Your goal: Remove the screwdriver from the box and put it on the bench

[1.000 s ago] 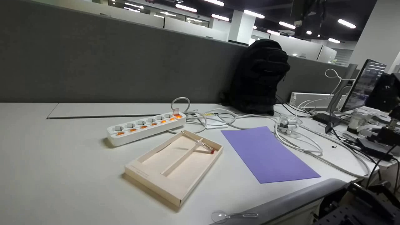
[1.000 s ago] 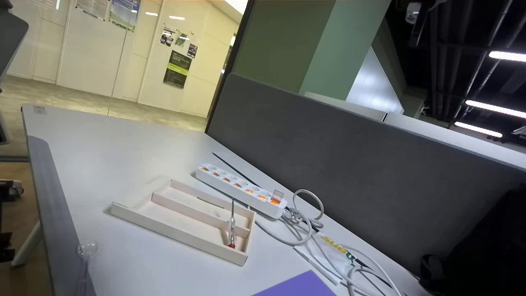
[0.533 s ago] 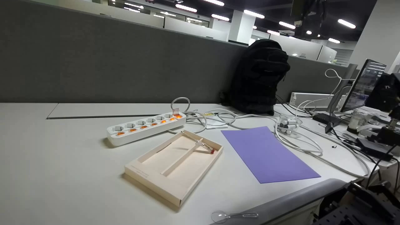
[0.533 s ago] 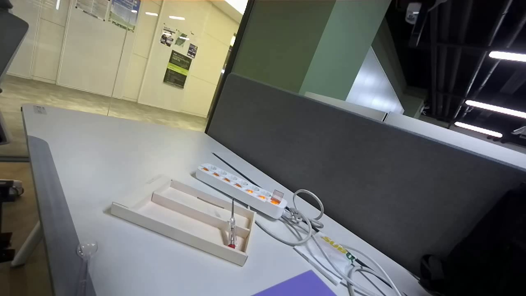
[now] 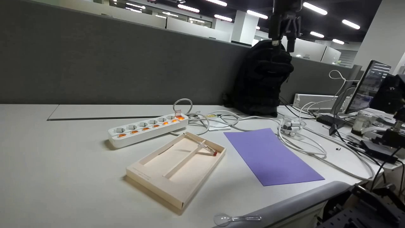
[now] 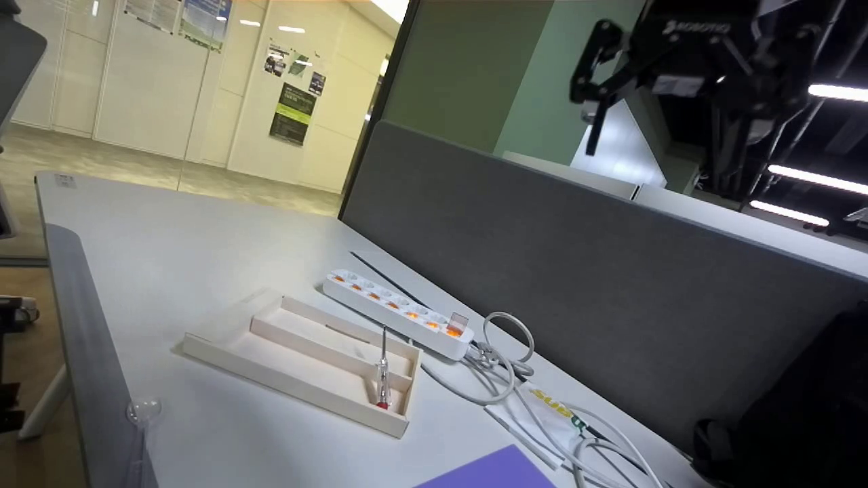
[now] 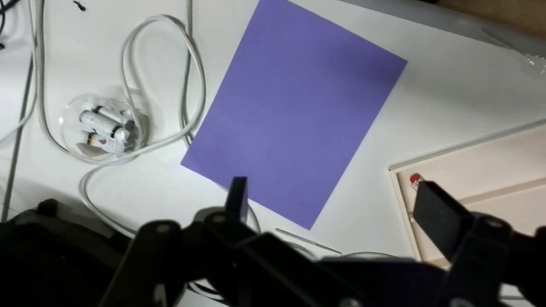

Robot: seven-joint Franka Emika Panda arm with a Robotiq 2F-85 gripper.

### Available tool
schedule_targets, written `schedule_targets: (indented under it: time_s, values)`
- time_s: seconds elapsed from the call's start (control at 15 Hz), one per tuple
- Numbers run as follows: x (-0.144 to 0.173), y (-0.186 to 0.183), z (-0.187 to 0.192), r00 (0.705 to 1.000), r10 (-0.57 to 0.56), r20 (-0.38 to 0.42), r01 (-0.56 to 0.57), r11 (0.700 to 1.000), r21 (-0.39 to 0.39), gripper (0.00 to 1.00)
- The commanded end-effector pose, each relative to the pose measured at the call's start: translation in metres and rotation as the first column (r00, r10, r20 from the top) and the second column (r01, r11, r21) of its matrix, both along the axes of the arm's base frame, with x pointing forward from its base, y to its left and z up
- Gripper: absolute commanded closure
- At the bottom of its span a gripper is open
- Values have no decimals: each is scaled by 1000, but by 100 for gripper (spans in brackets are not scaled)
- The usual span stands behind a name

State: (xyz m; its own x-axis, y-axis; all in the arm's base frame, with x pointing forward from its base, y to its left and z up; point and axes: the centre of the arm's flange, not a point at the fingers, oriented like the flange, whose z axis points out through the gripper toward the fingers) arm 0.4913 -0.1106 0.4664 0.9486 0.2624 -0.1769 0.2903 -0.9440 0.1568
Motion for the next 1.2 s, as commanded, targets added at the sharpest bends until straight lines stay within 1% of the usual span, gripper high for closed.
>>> schedule_targets:
  time_s: [0.0,0.2,0.27,0.47,0.53,0.6,0.67,0.73,0.93,1.07,1.13]
  values:
    - [25,34,-47,994,105,-24,-106,994,-10,0]
    - [37,68,-84,979,205,-25,-205,979,-8,0]
    - [39,79,-94,965,261,-17,-261,965,-12,0]
    - [42,107,-112,901,434,8,-434,901,-27,0]
    - [44,113,-112,887,460,29,-459,888,-39,0]
    - [46,108,-113,918,397,4,-397,918,-16,0]
    - [47,114,-116,906,424,14,-423,906,-21,0]
    - [47,117,-116,900,436,17,-435,900,-23,0]
    - [47,117,-118,890,455,12,-455,890,-36,0]
    - [48,132,-130,851,525,2,-525,851,-20,0]
    - [48,141,-138,825,565,-8,-565,825,-3,0]
